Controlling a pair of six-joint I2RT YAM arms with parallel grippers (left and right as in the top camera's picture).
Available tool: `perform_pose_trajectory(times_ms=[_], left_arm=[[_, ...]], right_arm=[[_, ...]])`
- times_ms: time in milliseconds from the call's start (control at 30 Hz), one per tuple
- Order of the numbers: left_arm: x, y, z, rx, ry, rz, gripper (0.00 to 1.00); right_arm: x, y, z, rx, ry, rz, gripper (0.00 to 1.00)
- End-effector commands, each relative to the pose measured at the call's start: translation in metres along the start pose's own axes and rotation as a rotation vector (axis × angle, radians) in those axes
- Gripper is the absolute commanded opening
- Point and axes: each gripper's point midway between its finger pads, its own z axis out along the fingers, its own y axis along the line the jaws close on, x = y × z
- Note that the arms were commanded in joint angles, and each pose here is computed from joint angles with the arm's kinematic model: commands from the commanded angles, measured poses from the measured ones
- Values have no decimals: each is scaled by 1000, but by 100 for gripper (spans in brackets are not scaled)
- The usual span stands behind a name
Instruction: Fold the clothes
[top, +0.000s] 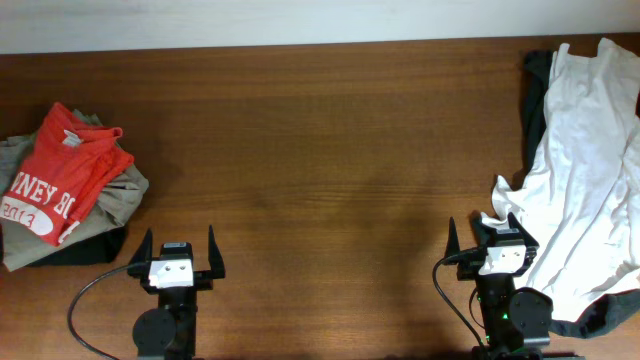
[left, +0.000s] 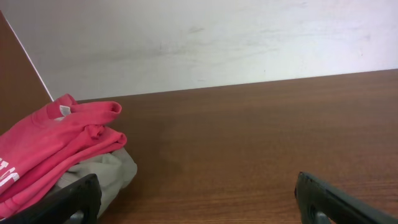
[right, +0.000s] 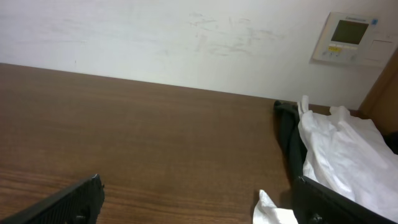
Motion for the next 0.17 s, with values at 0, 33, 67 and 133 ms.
perform_pose_trajectory(times_ms=[0, 33, 67, 133], left_arm=[[1, -2, 0, 14, 1, 19, 99], [1, -2, 0, 14, 1, 19, 99], [1, -2, 0, 14, 1, 19, 99], [1, -2, 0, 14, 1, 19, 99]], right_arm=[[3, 0, 0, 3, 5, 11, 99], [3, 0, 0, 2, 5, 11, 99], [3, 0, 0, 3, 5, 11, 99], [3, 0, 0, 2, 5, 11, 99]])
